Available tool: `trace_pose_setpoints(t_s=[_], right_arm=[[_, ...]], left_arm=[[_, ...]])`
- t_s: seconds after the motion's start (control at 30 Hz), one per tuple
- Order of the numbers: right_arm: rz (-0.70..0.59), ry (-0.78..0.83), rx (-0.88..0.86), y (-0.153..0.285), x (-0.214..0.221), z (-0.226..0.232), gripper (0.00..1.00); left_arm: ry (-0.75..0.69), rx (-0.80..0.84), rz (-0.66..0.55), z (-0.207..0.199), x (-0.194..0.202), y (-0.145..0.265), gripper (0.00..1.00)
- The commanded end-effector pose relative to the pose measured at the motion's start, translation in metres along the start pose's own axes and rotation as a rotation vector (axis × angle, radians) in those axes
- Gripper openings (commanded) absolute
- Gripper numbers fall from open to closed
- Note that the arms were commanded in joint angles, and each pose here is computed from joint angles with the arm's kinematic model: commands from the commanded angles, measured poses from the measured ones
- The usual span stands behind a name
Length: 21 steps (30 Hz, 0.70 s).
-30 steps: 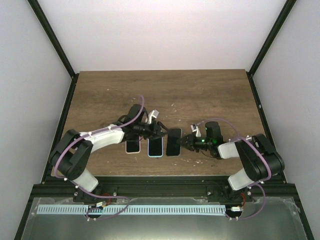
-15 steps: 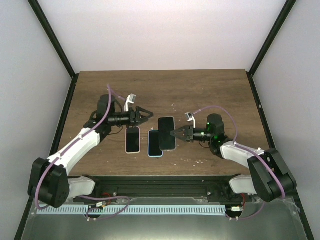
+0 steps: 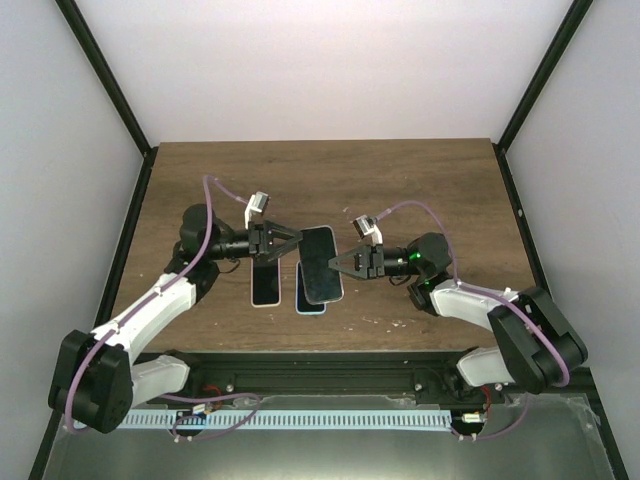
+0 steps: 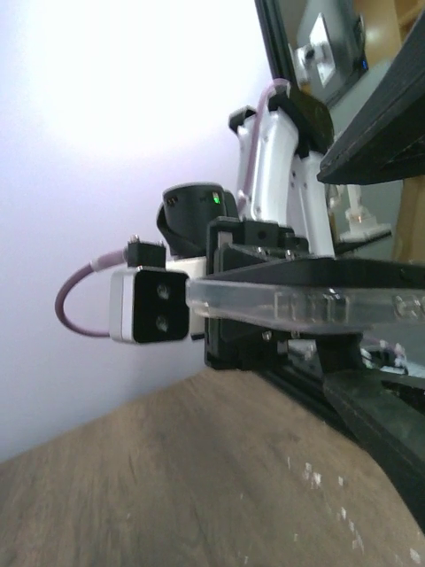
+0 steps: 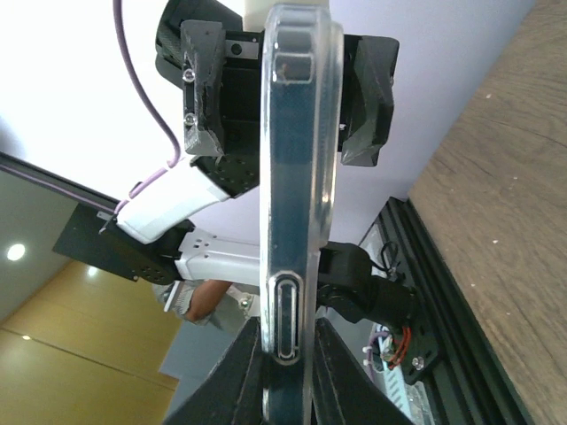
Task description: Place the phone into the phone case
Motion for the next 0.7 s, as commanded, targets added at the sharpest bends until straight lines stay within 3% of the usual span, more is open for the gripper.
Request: trace_pose_setpoints(t_s=[0.0, 0.2, 0.47, 0.67], right_arm=[[0.024, 0.105, -0.094, -0.008, -0.001, 0.031, 0.07], [0.018, 0.1, -0.096, -0.008, 0.0, 0.029, 0.07], [0.014, 0.083, -0.093, -0.008, 0.001, 0.026, 0.11], [0.005, 0.064, -0.085, -0.008, 0.002, 0.022, 0.14]], left_arm=[[-0.049, 0.103, -0.025, -0.02, -0.005, 0.003, 0.55], [-0.017, 0.109, -0.026, -0.015, -0.003, 0.002, 0.38], [-0.012, 0.101, -0.021, -0.012, -0.003, 0.001, 0.05], [-0.02, 0.06, -0.011, -0.008, -0.003, 0.0, 0.0]])
Point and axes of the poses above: each gripper's point midway between its finger pads, its own y axis back along the fingers, its own z axis along the line the jaws close on, x = y × z, the point moved 7 cm from there along y, back along the fingers, and after that the axes turned 13 degrees about -y, right-handed, at the moved point
